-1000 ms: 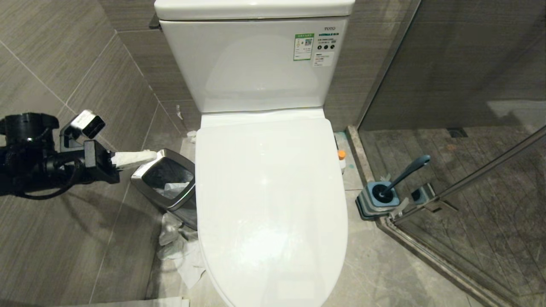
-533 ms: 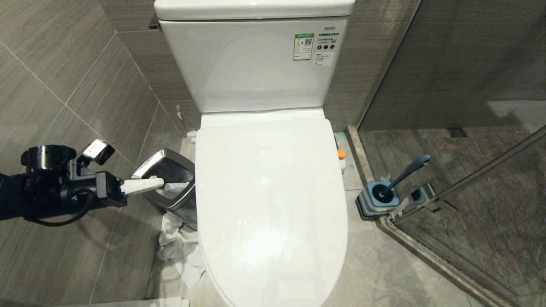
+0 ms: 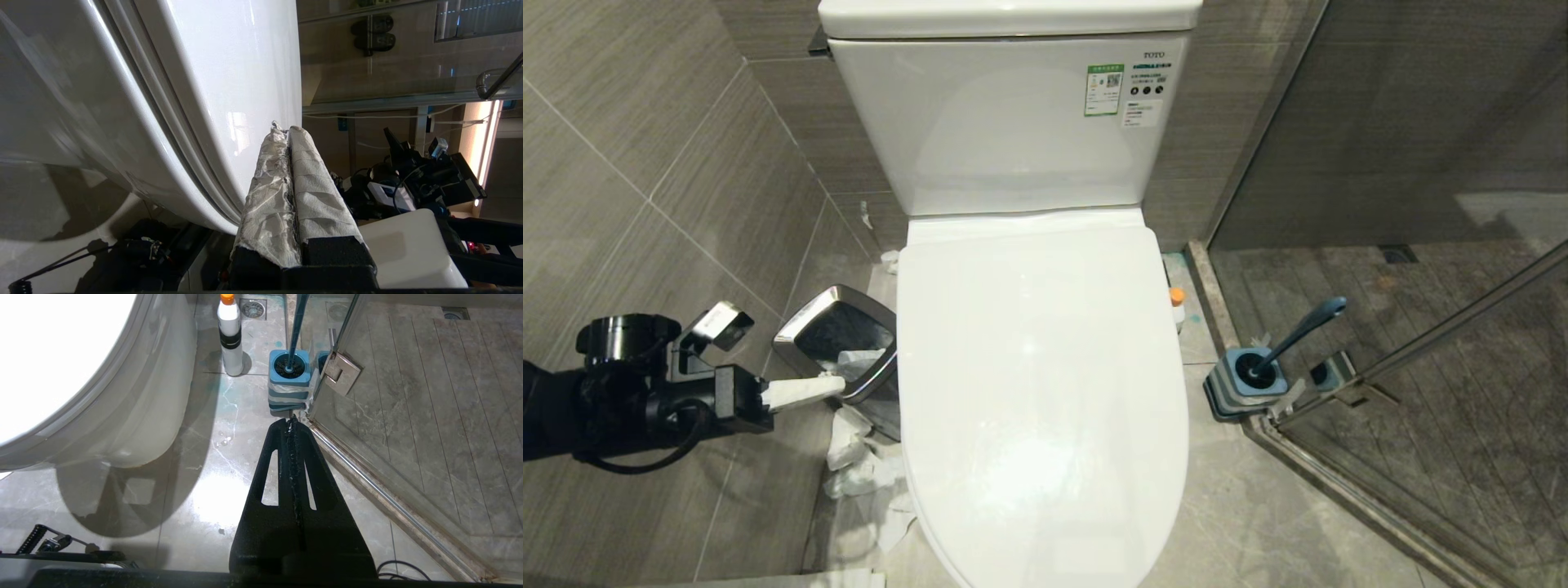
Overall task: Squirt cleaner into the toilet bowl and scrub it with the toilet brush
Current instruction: Use the left hand to lift the toilet lid slightly
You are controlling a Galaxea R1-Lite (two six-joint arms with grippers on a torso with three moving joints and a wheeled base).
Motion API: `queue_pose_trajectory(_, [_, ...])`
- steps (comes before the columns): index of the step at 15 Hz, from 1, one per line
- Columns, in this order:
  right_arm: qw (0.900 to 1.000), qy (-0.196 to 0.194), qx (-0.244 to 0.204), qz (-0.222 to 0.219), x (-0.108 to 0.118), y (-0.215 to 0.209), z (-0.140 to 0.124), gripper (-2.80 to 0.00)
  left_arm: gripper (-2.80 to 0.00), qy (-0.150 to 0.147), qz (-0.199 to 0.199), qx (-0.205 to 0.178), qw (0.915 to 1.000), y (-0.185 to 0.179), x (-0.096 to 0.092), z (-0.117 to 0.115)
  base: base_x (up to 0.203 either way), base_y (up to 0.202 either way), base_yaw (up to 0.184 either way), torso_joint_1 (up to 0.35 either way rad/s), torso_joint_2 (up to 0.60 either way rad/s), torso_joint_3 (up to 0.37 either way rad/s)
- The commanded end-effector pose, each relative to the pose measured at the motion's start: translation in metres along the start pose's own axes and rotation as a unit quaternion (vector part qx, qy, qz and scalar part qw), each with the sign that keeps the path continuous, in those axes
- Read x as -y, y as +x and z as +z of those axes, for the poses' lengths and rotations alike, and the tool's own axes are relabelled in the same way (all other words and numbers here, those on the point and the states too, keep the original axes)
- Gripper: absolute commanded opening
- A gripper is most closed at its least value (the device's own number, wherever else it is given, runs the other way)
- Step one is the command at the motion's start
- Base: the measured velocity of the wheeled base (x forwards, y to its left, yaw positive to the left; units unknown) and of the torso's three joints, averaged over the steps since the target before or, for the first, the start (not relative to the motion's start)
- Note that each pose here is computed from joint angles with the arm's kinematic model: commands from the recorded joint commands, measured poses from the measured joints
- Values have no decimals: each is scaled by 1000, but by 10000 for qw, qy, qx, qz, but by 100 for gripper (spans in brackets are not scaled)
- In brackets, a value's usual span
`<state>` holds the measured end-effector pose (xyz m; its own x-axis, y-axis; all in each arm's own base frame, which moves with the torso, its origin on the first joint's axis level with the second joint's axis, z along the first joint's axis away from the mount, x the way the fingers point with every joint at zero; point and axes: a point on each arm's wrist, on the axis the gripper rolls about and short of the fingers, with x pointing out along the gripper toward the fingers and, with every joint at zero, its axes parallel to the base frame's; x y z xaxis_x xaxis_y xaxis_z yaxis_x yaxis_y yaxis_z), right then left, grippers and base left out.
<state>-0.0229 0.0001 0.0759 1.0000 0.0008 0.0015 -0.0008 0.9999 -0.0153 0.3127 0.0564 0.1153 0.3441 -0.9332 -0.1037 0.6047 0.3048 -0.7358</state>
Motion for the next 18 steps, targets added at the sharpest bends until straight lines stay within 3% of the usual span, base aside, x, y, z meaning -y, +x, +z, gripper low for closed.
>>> queue_pose_trajectory(1, [10000, 0, 0, 4, 0, 0, 0, -280, -280, -56, -58, -33, 10000, 2, 3, -5, 0, 0, 0, 0, 0, 0])
queue_pose_trajectory(4, [10000, 0, -6, 4, 0, 0, 0, -280, -280, -71, -75, -63, 9999, 4, 3, -7, 0, 0, 0, 0, 0, 0])
queue_pose_trajectory(5, [10000, 0, 0, 4, 0, 0, 0, -280, -280, 59, -87, -61, 9999, 4, 6, -6, 0, 0, 0, 0, 0, 0])
queue_pose_trajectory(9, [10000, 0, 0, 4, 0, 0, 0, -280, -280, 1146, -221, -49, 9932, 13, 30, -1, 0, 0, 0, 0, 0, 0])
queue_pose_trajectory(10, [10000, 0, 0, 4, 0, 0, 0, -280, -280, 1305, -252, -61, 9911, 16, 34, 0, 0, 0, 0, 0, 0, 0])
queue_pose_trajectory(16, [10000, 0, 0, 4, 0, 0, 0, -280, -280, 1194, -49, -13, 9928, 9, 38, -22, 0, 0, 0, 0, 0, 0])
queue_pose_trajectory(17, [10000, 0, 7, 3, 0, 0, 0, -280, 0, 1203, -56, -17, 9927, 9, 39, -22, 0, 0, 0, 0, 0, 0])
queue_pose_trajectory(18, [10000, 0, 0, 4, 0, 0, 0, -280, 0, 1179, -64, -29, 9930, 10, 39, -24, 0, 0, 0, 0, 0, 0])
